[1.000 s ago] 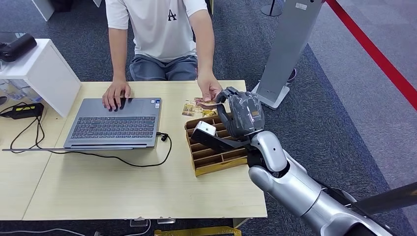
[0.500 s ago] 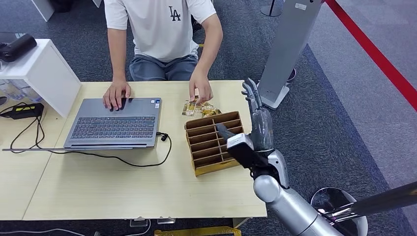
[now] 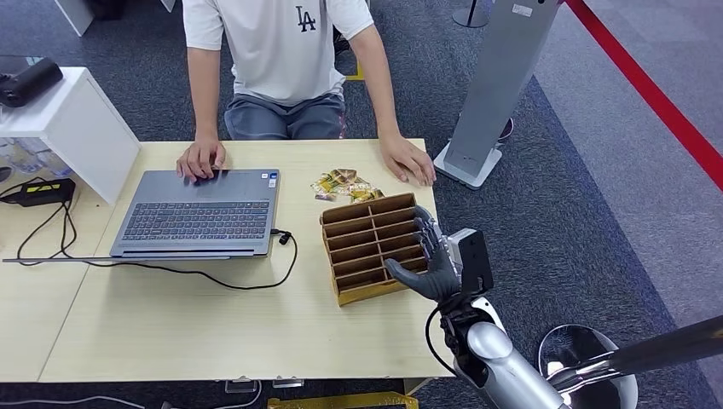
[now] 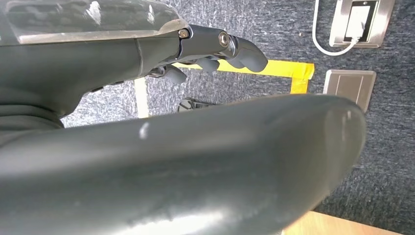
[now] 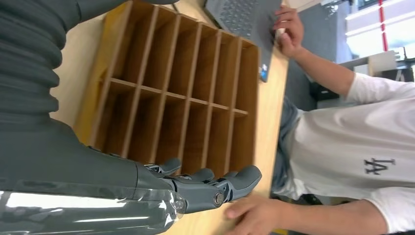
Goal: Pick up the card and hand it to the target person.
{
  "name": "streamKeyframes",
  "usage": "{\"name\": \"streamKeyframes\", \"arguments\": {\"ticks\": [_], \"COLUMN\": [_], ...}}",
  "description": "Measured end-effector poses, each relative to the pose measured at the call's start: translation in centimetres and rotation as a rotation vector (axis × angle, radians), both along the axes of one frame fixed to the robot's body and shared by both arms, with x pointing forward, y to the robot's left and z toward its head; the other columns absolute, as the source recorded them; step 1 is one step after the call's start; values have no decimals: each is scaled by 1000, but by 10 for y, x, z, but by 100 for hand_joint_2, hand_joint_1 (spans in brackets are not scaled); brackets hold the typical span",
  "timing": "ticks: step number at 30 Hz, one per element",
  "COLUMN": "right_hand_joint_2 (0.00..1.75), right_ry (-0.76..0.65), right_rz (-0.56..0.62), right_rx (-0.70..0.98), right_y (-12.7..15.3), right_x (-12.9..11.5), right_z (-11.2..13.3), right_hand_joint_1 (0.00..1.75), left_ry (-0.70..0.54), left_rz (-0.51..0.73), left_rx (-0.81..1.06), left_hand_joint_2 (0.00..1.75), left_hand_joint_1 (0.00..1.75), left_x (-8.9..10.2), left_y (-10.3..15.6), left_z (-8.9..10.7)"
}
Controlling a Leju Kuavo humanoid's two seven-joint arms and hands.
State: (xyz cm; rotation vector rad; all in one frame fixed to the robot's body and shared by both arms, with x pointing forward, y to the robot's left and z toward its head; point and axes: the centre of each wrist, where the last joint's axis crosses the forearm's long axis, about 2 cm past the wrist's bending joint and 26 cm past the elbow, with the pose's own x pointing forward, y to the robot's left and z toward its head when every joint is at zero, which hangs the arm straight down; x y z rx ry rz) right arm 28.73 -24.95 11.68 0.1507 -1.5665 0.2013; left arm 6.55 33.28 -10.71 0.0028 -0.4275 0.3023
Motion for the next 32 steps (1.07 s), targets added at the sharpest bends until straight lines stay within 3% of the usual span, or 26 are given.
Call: {"name": "streamKeyframes", "arguments": {"ticks": [16, 32], "right_hand_joint_2": [175, 175], "right_ry": [-54, -44], "right_rz": [-24, -48], "right_rx": [-127, -127], "right_y": [-13, -16], "right_x": [-19, -22], "right_z": [28, 28], "right_hand_joint_1": [0, 0], "left_ry": [-6, -17], "left_rz": [-17, -46], "left_rx": [8, 15], "left_hand_joint_2": [0, 0], "left_hand_joint_1": [0, 0], "left_x": [0, 0], "left_y": [3, 8], "left_z": [0, 1]}}
